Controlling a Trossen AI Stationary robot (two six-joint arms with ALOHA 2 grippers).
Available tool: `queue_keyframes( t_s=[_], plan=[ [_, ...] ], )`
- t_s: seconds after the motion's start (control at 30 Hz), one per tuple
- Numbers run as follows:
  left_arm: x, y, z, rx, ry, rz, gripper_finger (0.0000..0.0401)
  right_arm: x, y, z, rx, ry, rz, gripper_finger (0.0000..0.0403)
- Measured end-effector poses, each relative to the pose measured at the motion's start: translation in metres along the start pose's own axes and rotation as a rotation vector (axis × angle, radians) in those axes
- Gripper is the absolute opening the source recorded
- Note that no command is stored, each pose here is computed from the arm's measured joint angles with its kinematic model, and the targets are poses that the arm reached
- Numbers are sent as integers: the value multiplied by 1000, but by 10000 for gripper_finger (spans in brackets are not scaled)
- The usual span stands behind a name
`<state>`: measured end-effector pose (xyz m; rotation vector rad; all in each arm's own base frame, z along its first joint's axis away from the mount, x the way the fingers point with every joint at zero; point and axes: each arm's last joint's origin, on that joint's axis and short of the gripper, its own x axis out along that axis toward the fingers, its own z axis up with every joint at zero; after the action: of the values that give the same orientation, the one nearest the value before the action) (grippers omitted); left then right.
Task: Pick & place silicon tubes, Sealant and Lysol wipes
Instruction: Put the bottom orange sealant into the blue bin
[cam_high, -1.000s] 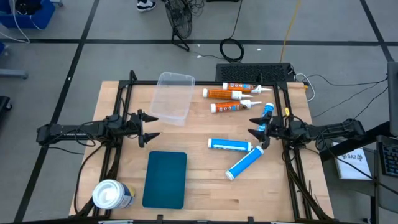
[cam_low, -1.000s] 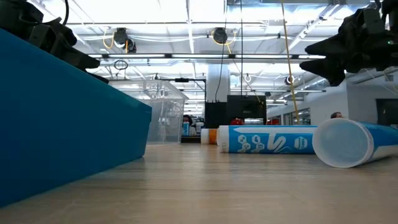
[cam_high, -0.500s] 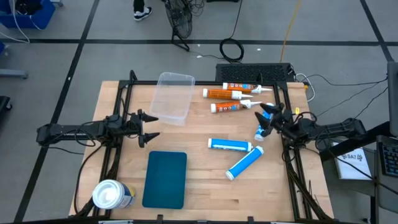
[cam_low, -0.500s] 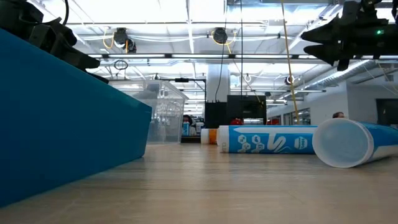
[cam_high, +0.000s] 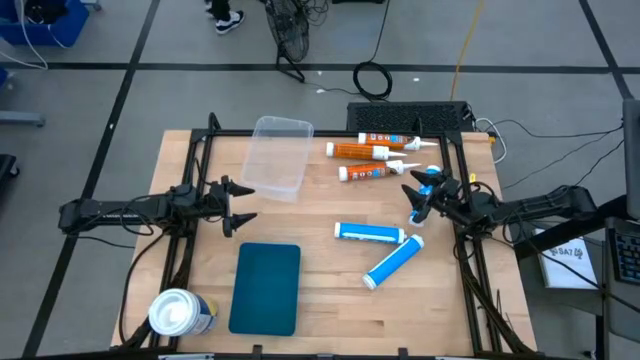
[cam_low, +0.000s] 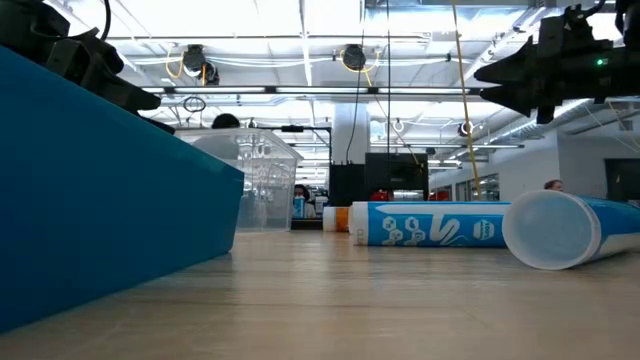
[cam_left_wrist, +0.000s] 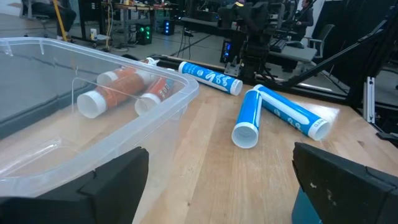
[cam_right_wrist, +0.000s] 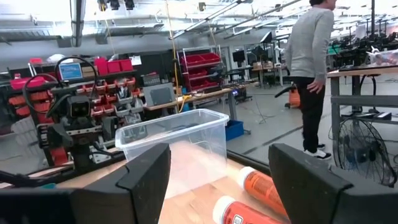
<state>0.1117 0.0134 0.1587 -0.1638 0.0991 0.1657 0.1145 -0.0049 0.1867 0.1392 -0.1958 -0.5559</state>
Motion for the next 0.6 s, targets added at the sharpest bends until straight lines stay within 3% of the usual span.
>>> queue_keyframes(
  t_s=[0.3, 0.37, 0.43, 0.6],
  plan=[
    [0, 0, 0, 0, 0, 0, 392, 2, 0, 3, -16, -32, -33, 254],
    [0, 0, 0, 0, 0, 0, 392, 4, -1, 4, -85, -33, -56, 254],
    [0, 0, 0, 0, 0, 0, 392, 9, 0, -2, -193, 57, -71, 254],
    [0, 0, 0, 0, 0, 1, 392, 41, 15, 43, -362, 244, -131, 254]
  ],
)
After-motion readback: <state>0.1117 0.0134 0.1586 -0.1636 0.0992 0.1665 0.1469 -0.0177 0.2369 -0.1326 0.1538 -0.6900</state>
